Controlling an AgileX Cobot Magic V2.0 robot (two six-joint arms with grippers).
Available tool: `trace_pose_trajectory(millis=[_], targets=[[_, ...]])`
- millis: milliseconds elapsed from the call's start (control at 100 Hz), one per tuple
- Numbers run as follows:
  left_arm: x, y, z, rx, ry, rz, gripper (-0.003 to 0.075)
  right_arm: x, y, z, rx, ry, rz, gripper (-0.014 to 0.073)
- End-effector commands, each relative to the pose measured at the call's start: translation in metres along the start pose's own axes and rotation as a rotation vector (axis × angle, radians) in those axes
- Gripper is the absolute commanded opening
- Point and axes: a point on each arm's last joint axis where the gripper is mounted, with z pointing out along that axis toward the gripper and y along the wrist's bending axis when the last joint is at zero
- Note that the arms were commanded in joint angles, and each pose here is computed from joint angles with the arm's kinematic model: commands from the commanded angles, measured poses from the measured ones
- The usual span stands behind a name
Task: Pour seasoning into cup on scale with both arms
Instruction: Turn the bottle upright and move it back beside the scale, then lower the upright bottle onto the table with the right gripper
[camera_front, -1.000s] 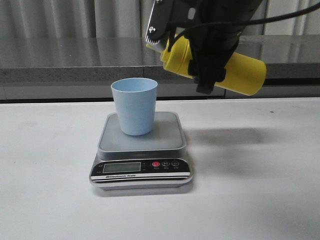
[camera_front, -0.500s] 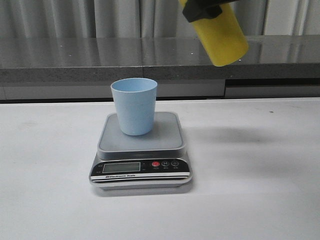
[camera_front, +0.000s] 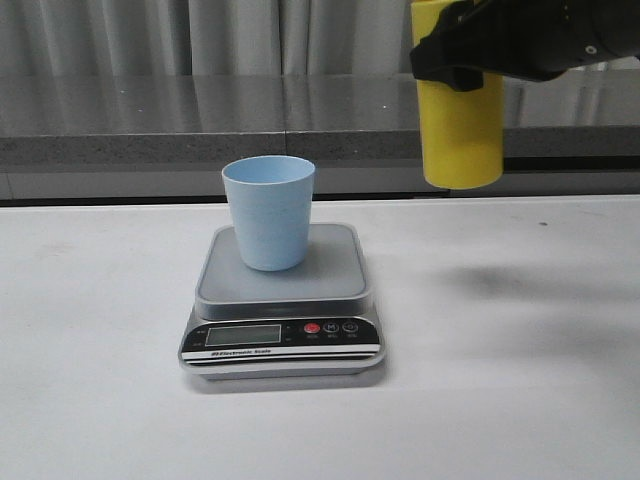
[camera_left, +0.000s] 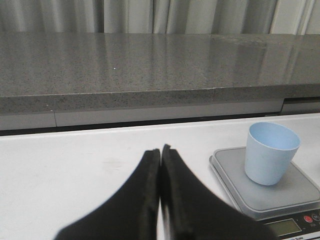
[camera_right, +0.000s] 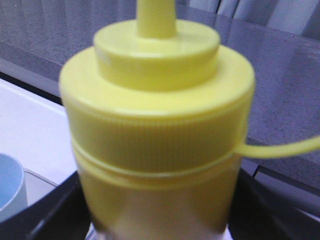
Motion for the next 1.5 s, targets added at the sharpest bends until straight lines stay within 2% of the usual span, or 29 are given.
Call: trace_pose_trajectory(millis=[0,140,710,1250,1350,1490], targets=[[-0.017,0.0,-0.002,-0.008,-0.102,-0.017,-0.002,-0.022,-0.005,-0.012,0.049,-0.212,0.016,0.0232],[-0.017,0.0,-0.002,-0.008,-0.102,-0.017,-0.002,-0.003,-0.007,-0.015,0.083,-0.242,0.066,0.0232],[-0.017,0.0,-0.002,-0.008,-0.102,-0.017,-0.002,0.059,0.0,0.018,0.046,-0.153,0.058,0.0232],[-0.017,0.0,-0.002,-0.008,-0.102,-0.017,-0.002,0.069,0.001,0.02,0.04,-0.128,0.083,0.0237],[-0.017,0.0,-0.002,-0.008,-0.102,-0.017,-0.002,0.069,0.002,0.02,0.031,-0.127,0.077,0.0267],[-0.017,0.0,-0.002,-0.008,-0.102,-0.017,-0.002,0.069,0.002,0.02,0.027,-0.127,0.074,0.04]])
